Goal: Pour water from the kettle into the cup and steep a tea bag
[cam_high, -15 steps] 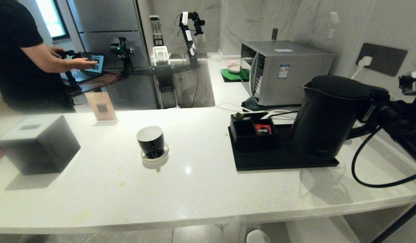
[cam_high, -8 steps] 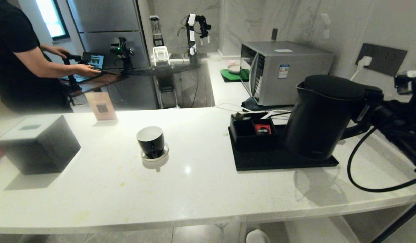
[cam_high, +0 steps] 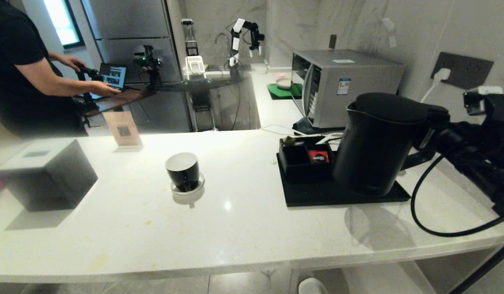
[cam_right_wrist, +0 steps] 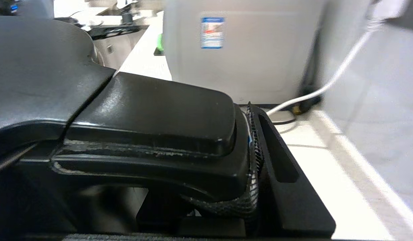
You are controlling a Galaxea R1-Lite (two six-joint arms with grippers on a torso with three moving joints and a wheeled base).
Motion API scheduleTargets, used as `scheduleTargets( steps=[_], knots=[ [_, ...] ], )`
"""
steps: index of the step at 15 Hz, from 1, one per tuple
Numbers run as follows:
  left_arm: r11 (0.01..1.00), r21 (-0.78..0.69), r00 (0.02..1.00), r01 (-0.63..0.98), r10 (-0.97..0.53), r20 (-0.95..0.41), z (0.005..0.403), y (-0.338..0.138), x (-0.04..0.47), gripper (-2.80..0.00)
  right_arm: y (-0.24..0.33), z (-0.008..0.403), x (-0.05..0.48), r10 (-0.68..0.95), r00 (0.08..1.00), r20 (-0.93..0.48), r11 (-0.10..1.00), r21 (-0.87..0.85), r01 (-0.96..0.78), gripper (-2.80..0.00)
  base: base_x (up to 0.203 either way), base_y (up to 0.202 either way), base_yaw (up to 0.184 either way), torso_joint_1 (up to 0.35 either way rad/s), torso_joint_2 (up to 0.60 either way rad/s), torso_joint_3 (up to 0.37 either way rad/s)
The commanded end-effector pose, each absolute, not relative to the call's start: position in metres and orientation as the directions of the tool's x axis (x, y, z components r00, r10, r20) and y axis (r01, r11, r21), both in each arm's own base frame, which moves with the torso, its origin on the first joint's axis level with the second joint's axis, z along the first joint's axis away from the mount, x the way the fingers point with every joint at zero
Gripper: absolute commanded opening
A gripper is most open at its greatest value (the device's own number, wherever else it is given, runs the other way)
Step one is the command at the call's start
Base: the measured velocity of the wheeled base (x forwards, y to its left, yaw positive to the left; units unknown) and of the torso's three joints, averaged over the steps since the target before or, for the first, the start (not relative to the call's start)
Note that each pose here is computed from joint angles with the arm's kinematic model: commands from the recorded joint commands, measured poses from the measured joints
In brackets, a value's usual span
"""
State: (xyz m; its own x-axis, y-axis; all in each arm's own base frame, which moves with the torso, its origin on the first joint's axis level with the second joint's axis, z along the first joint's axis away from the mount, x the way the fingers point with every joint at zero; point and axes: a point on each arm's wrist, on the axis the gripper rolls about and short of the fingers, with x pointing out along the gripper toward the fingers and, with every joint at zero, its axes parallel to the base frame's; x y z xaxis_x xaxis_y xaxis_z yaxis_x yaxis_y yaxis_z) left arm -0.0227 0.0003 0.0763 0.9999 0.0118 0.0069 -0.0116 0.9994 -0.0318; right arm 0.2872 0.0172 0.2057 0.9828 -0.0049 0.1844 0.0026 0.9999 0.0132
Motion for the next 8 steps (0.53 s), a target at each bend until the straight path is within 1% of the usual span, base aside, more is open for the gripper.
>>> scheduleTargets(
  steps=[1,8],
  knots=[
    [0.999,-0.032,1.0,-0.012,0.012,0.006,0.0763,0.0003,-0.0227,-2.8,0.0213,0.202,0.2914,0.006,0.984,0.177,1.0,0.014,-0.009,-2.8,0.0,0.0,0.0,0.0,0.0,0.0],
    [0.999,-0.032,1.0,-0.012,0.012,0.008,0.0763,0.0003,-0.0228,-2.8,0.0252,0.1976,0.2998,0.017,0.986,0.166,1.0,0.013,-0.02,-2.8,0.0,0.0,0.0,0.0,0.0,0.0]
  ],
)
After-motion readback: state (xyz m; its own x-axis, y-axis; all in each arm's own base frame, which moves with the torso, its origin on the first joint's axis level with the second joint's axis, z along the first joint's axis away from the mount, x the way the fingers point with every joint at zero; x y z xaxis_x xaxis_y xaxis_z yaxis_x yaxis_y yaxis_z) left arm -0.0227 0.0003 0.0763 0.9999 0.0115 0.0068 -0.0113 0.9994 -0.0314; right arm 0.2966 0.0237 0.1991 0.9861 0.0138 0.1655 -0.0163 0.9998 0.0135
